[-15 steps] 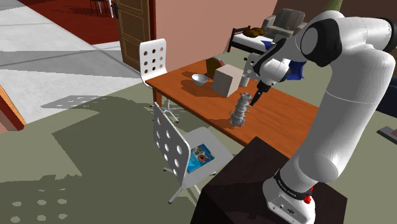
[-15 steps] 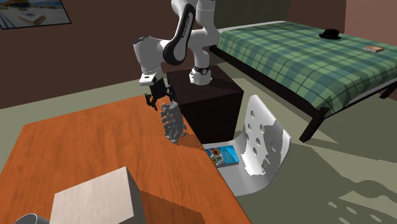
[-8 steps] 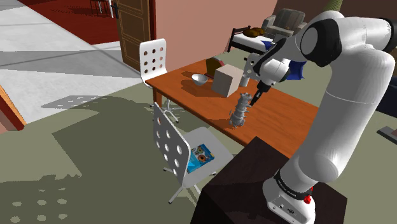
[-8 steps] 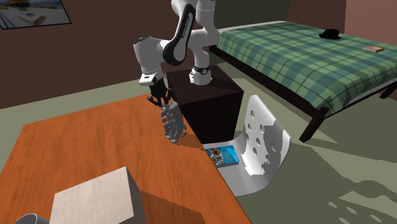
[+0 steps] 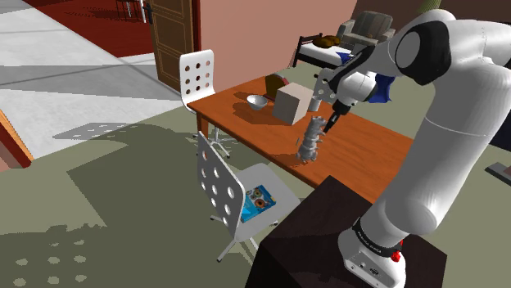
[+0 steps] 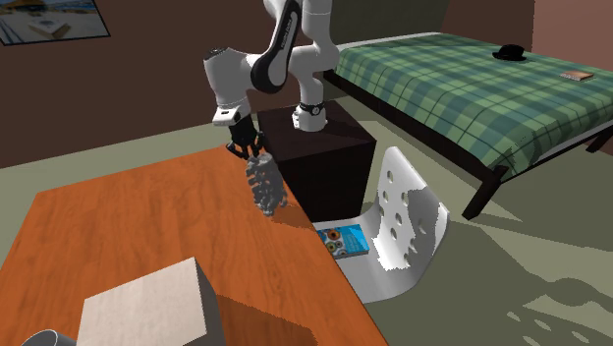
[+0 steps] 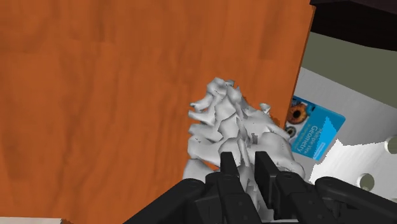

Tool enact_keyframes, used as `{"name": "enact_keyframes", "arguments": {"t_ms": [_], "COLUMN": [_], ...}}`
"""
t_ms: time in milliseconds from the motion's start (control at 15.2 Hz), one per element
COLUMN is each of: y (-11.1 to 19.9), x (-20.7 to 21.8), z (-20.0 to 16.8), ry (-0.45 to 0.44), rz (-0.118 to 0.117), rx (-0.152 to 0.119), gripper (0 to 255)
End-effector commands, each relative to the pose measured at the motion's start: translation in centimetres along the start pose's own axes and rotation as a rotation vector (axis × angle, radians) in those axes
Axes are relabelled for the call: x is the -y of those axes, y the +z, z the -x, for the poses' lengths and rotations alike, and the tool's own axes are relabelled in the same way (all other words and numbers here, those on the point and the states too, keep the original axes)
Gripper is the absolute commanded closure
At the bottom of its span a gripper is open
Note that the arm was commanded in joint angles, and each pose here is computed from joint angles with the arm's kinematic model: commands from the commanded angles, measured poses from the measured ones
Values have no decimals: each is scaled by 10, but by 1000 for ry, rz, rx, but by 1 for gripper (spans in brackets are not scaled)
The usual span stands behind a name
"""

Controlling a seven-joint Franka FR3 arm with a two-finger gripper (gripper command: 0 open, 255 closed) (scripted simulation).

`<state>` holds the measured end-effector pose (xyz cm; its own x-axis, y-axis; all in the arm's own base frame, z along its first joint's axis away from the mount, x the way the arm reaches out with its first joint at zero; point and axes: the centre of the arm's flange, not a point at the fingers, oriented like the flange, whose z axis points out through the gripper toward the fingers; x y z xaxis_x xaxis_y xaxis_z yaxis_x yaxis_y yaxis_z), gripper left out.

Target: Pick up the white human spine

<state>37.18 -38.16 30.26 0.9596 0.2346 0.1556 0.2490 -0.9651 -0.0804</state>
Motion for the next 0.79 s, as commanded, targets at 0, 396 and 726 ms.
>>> {"name": "enact_keyframes", "arguments": {"t_ms": [0, 396, 726], "y": [-10, -42, -58], "x": [1, 3, 5], "z": [-2, -7, -10], "ry": [0, 0, 0], "rz": [1, 1, 1], "rx": [-1, -1, -1], "gripper": [255, 255, 255]}}
